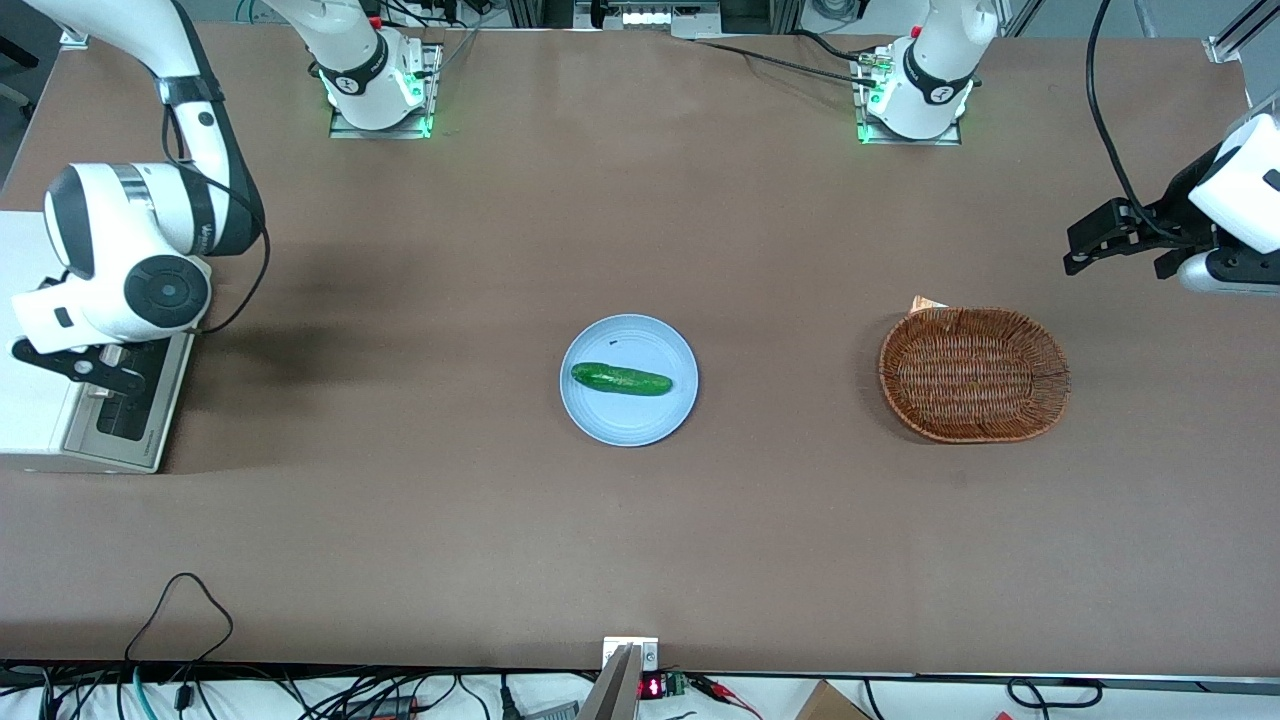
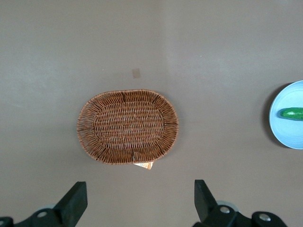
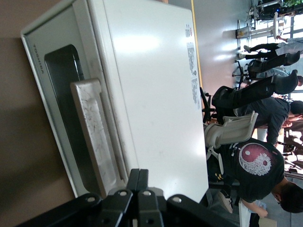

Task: Open oven door with right arm only
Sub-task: 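Move the right gripper down to the toaster oven's silver door handle, then hook the door handle with the right gripper and pull it outward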

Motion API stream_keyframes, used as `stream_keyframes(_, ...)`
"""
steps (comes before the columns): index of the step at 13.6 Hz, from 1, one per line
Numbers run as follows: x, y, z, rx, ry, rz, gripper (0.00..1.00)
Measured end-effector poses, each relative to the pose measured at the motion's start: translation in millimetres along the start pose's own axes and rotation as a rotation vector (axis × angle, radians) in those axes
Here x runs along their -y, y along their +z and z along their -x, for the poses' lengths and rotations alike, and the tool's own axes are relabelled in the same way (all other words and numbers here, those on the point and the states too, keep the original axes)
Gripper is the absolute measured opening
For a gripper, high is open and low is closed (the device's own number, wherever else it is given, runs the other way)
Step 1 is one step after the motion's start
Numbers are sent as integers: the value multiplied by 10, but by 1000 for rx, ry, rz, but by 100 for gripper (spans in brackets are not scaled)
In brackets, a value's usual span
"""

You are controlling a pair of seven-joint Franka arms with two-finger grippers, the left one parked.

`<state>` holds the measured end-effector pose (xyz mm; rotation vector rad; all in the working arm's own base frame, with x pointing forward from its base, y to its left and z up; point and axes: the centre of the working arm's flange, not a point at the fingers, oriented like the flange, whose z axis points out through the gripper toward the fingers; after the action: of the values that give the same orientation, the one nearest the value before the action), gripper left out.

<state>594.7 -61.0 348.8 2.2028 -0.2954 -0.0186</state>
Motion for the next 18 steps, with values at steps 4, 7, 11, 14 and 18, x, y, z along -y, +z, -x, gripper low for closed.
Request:
stream_keyframes(4, 196, 77, -63, -66, -26, 8, 2)
stream_keyframes(7, 261, 179, -77, -76, -43, 26, 2)
stream_keyframes(11, 267, 271, -78, -72, -38, 16, 2)
stream_keyframes(14, 351, 343, -60, -73, -5, 8, 2)
stream_keyframes(18, 355, 339, -61, -76, 7, 6, 2)
